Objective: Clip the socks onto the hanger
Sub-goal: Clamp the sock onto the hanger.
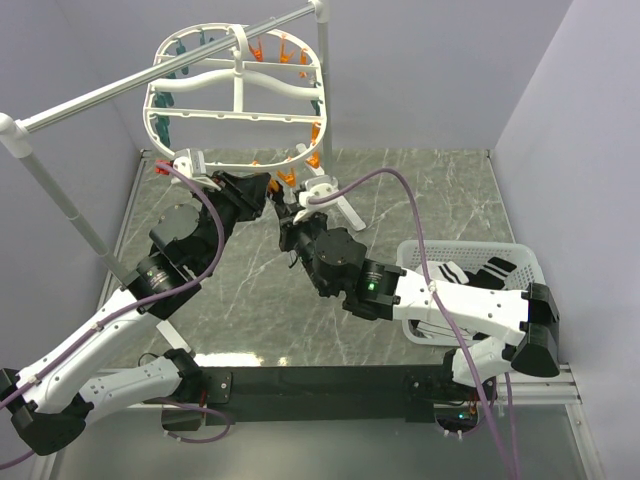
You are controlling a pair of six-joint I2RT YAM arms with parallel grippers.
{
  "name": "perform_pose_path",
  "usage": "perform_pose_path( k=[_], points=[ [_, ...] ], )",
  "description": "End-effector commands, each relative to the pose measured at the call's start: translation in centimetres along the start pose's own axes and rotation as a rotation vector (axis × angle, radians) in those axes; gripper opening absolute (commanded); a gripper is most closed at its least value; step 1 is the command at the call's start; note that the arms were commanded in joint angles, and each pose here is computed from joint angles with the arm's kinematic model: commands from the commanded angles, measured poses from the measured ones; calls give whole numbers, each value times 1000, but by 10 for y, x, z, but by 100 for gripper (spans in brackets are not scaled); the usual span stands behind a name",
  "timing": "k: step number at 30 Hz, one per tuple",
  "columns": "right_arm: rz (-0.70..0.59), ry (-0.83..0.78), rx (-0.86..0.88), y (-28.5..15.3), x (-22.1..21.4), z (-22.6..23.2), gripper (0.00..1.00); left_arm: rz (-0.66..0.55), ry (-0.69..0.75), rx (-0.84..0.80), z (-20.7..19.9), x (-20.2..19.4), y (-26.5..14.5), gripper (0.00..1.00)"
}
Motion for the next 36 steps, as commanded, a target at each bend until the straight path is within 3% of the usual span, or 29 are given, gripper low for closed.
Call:
perform_pose_path(
  k=[1,13,25,26,29,36],
  points=[
    [-62,38,7,2,27,11,0,-45,-12,-13,-2,8,0,27],
    [-41,5,6,6,24,15,0,-51,-4,-39,-2,8,-4,30],
    [-26,-11,0,6,18,13,0,-53,-19,-38,-2,13,-8,63],
    [-25,-11,3,6,18,14,0,-52,-22,-38,-2,13,-9,71],
    [-19,-10,14,6,17,15,0,-47,-30,-41,-3,15,-10,79],
    [32,-23,92,2,9,20,0,-62,-26,-54,2,19,-15,80]
  ],
)
Point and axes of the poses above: each gripper's point midway between its finger pads, its own y axis out along the fingers, its own z axis along the line the jaws close on, x = y × z, the point moved 7 cm from there along -y, back along the fingers, and after that the axes turned 7 degrees about y, right-handed, at the moved point
